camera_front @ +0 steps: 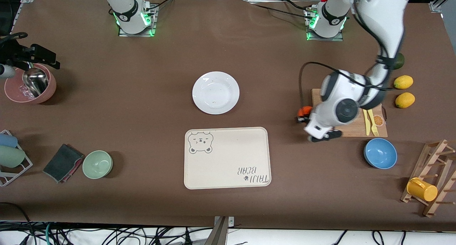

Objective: Place orange and plate with both arms
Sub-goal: 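Carry the orange with the left gripper over the white plate, then lower the orange onto the plate and open the left gripper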

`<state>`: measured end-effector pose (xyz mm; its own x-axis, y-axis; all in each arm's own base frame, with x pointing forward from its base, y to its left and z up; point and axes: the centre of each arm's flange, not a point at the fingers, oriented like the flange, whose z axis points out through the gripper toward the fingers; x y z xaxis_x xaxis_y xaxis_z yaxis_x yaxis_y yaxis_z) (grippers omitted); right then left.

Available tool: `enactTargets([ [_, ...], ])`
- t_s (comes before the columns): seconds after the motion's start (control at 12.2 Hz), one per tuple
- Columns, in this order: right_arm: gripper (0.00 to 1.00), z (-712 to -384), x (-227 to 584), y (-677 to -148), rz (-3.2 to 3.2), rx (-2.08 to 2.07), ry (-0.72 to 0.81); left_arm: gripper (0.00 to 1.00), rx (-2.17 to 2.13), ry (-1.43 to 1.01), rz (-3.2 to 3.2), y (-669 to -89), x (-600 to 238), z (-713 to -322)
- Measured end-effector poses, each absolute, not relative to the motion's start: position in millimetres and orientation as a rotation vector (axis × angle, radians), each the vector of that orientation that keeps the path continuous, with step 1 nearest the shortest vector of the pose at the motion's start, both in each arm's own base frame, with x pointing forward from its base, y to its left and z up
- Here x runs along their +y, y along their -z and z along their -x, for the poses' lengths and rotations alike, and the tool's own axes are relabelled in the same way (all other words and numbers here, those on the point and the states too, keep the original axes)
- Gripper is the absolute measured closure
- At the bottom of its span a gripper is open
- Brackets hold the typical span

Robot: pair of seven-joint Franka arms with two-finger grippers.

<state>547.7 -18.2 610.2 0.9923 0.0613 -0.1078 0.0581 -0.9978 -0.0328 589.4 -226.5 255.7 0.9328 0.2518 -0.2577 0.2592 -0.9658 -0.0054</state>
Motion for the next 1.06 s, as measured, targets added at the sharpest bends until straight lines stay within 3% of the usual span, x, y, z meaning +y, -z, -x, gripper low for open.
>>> enactTargets([
  [0.25, 0.0, -547.7, -18.4, -610.1, 3.106, -0.093, -0.17, 0.28, 0.448, 0.443, -2.985, -274.1, -357.9, -539.9],
  [0.57, 0.0, -547.6, -18.5, -610.1, 3.106, -0.092, -0.17, 0.28, 0.431, 0.408, -2.965, -256.9, -503.2, -469.1],
  [1.06, 0.0, -547.6, -18.5, -610.1, 3.106, -0.092, -0.17, 0.28, 0.408, 0.372, -2.959, -192.9, -555.6, -443.2],
])
